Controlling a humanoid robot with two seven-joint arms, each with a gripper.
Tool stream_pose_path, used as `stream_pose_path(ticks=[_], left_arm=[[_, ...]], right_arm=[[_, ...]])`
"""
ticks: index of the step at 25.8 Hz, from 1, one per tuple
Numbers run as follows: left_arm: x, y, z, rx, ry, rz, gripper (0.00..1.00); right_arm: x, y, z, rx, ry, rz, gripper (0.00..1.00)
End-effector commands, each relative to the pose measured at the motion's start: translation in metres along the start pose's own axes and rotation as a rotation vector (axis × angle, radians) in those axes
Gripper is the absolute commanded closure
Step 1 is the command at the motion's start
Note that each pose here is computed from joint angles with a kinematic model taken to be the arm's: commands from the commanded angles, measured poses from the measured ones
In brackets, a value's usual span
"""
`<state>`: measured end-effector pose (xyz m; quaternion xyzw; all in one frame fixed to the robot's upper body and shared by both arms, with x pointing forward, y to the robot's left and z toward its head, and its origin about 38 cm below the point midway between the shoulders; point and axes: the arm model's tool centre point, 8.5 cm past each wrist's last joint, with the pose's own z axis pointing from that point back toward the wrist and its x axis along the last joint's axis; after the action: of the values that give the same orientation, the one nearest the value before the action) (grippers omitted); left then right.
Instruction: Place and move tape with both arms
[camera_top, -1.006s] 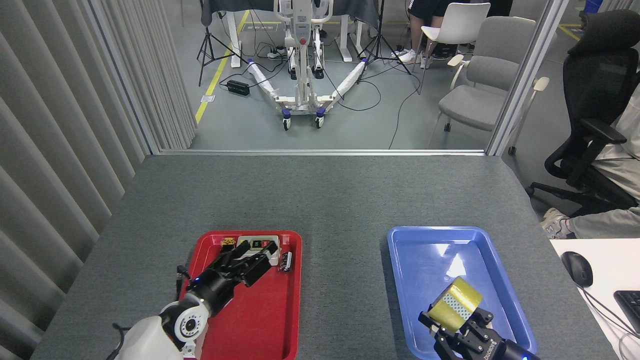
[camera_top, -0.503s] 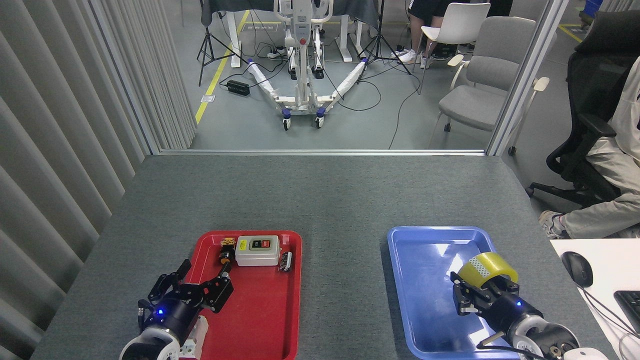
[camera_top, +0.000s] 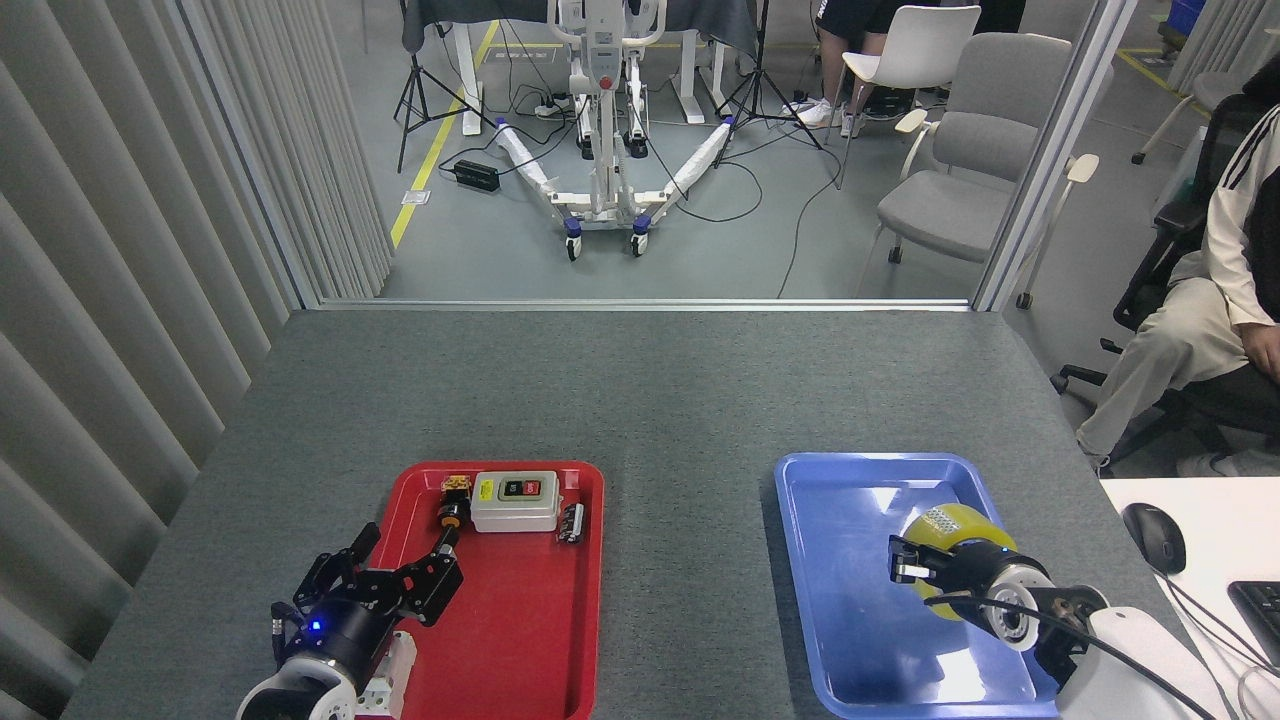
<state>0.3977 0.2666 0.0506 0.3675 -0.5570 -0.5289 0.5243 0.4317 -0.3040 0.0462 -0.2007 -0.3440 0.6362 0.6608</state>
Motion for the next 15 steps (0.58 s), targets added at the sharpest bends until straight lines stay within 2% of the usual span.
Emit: stream_pose_path(ticks=[1,5,7,9,10,11,13,14,15], left_arm=[[0.0007,0.0008,-0.0011,0.003,0.001,0.002,0.01],[-0.0007,0.0008,-0.0009,0.002,0.005,0.002,0.01],[-0.0026,-0.0013,-0.0005,-0.005,0.007,0.003,0.01],[-0.0070,-0.0040,-0.0008,-0.016,0.012,0.013,0.01],[-0.0075,-0.0045,-0.0010,-0.018,0.007,0.017,0.01],[-0.0079,-0.0062,-0.0008,-0.022,0.003,0.027,0.01],[-0.0070,-0.0068,-0.0007,-0.023,-0.009,0.045,0.01],[-0.0055,-0.0056,-0.0008,-0.017,-0.020,0.045,0.01],[-0.0043,-0.0052,-0.0012,-0.015,-0.034,0.043,0.01]], right_arm=[[0.0082,-0.0056,-0.0098,0.057,0.018,-0.073,0.98],[0.0115,-0.0008,-0.0136,0.131,0.019,-0.134,0.95],[0.0105,0.0010,-0.0149,0.141,0.023,-0.160,0.87],[0.0108,0.0014,-0.0161,0.139,0.031,-0.165,0.57],[0.0105,0.0014,-0.0161,0.138,0.034,-0.167,0.47],[0.0095,0.0009,-0.0159,0.134,0.037,-0.166,0.39],[0.0070,0.0008,-0.0155,0.130,0.044,-0.162,0.32],[0.0056,0.0003,-0.0152,0.127,0.047,-0.163,0.21],[0.0059,-0.0002,-0.0151,0.123,0.047,-0.161,0.04]])
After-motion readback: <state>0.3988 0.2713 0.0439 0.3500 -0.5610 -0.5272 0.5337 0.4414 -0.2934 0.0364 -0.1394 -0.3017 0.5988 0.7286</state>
